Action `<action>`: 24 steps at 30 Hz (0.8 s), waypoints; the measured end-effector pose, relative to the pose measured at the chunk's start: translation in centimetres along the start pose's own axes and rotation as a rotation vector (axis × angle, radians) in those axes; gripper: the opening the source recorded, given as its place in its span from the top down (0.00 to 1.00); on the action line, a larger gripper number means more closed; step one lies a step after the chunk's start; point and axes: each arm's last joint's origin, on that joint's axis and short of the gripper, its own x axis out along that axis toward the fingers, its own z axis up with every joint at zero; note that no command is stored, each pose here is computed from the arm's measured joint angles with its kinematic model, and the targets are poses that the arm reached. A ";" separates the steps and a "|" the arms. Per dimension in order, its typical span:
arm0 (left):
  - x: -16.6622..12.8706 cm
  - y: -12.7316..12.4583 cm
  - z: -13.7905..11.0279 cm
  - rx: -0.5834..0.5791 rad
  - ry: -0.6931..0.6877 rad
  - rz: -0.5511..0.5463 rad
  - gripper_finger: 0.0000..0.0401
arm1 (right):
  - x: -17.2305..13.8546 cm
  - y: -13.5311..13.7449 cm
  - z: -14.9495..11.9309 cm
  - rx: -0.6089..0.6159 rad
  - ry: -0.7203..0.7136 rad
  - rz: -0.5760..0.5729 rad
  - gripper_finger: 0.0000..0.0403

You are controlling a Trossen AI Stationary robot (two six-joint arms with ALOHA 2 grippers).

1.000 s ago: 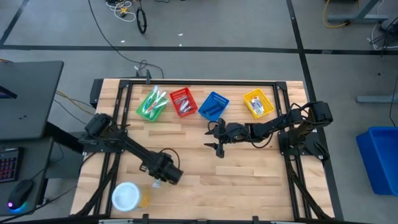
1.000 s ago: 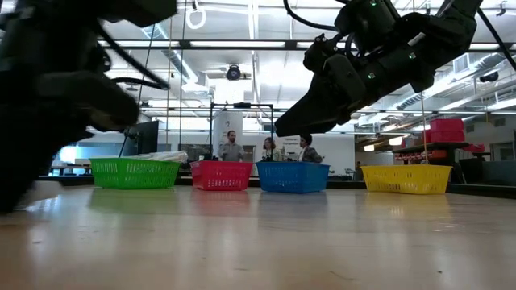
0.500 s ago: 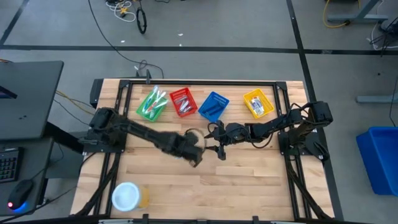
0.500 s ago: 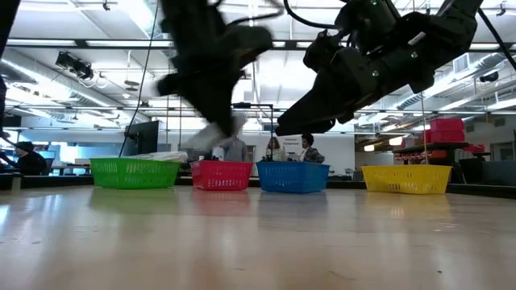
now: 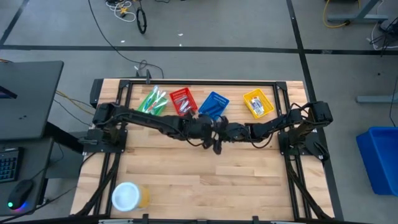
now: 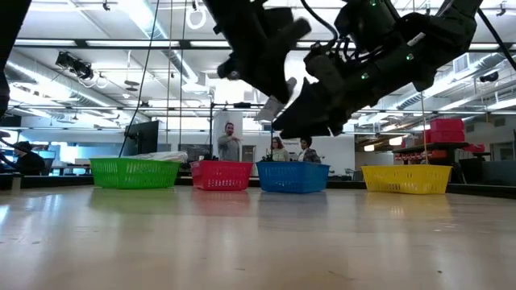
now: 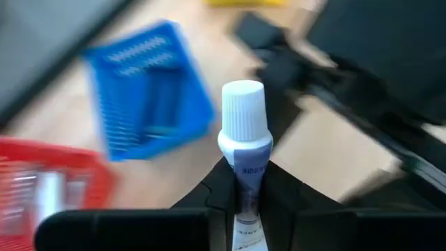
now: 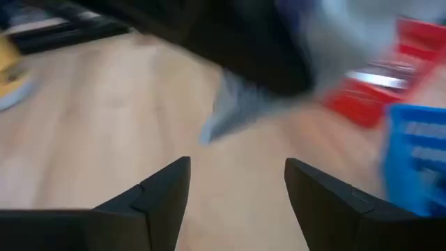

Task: Pick & Place Travel size toiletries
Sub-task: Put the toothpaste into the yellow basket

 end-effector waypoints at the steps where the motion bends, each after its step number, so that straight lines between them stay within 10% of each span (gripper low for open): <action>1: 0.1 0.3 0.1 -0.012 -0.021 0.052 0.88 | 0.0 -0.1 0.0 0.020 -0.006 -0.035 0.40; 12: 0.2 2.0 1.8 -0.172 -0.229 0.296 0.87 | -0.4 -1.0 1.7 0.103 -0.166 -0.203 0.41; 24: -0.1 2.5 2.3 -0.104 -0.225 0.295 0.88 | -1.8 -0.9 2.5 0.040 -0.158 -0.246 0.48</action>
